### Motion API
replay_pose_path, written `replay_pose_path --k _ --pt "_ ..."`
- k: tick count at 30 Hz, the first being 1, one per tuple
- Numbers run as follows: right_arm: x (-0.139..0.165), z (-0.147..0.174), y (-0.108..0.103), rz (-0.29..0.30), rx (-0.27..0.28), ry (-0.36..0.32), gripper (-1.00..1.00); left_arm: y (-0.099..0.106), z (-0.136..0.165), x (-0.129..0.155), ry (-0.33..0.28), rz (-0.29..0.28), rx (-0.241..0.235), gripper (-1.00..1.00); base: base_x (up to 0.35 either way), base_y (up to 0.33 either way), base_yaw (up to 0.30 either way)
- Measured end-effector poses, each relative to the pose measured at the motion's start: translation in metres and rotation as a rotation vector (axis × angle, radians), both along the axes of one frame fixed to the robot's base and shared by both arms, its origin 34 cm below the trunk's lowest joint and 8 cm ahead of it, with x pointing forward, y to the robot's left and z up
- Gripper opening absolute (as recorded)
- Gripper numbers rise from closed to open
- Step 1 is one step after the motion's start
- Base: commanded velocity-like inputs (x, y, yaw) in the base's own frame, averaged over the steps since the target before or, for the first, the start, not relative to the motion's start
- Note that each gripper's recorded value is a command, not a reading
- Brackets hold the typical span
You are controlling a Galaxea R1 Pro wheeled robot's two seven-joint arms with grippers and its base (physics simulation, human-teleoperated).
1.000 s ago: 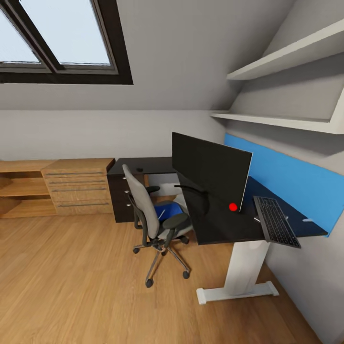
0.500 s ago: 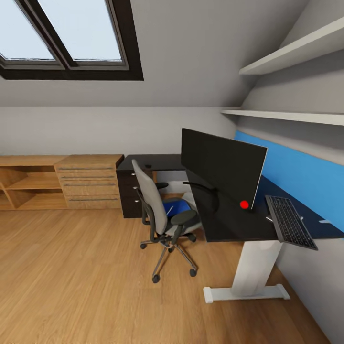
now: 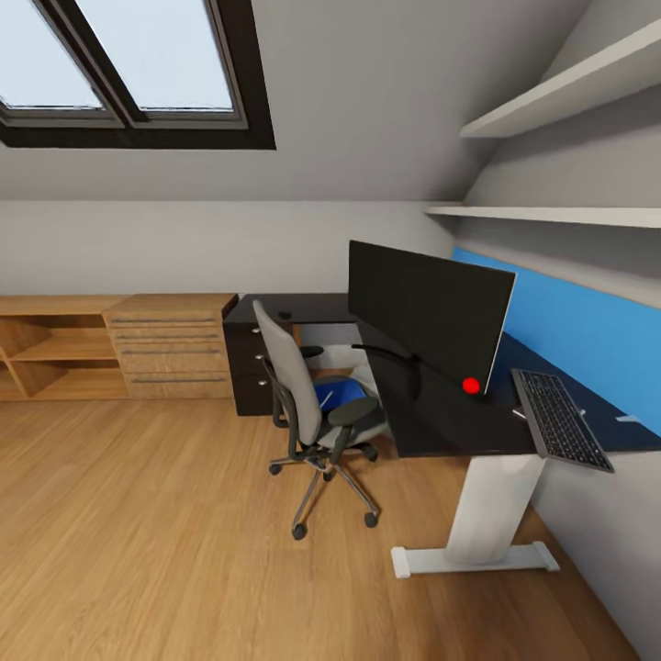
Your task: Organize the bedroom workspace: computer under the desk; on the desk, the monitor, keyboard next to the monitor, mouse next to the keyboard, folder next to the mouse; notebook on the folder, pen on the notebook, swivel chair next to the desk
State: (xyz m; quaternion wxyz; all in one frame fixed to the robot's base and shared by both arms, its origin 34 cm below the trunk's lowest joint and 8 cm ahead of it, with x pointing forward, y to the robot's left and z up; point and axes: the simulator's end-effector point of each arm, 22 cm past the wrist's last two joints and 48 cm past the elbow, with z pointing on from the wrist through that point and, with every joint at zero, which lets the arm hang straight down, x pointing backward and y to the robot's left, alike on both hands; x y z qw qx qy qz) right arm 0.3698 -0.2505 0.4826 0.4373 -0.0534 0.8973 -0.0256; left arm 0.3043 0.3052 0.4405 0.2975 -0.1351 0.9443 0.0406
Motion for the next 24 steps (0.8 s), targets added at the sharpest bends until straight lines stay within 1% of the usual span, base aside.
replay_pose_path --k 24 --pt "-0.007 -0.046 0.002 0.006 0.002 0.003 1.0 0.0 -0.046 -0.006 0.003 -0.002 0.0 1.0 0.0 0.0 0.0"
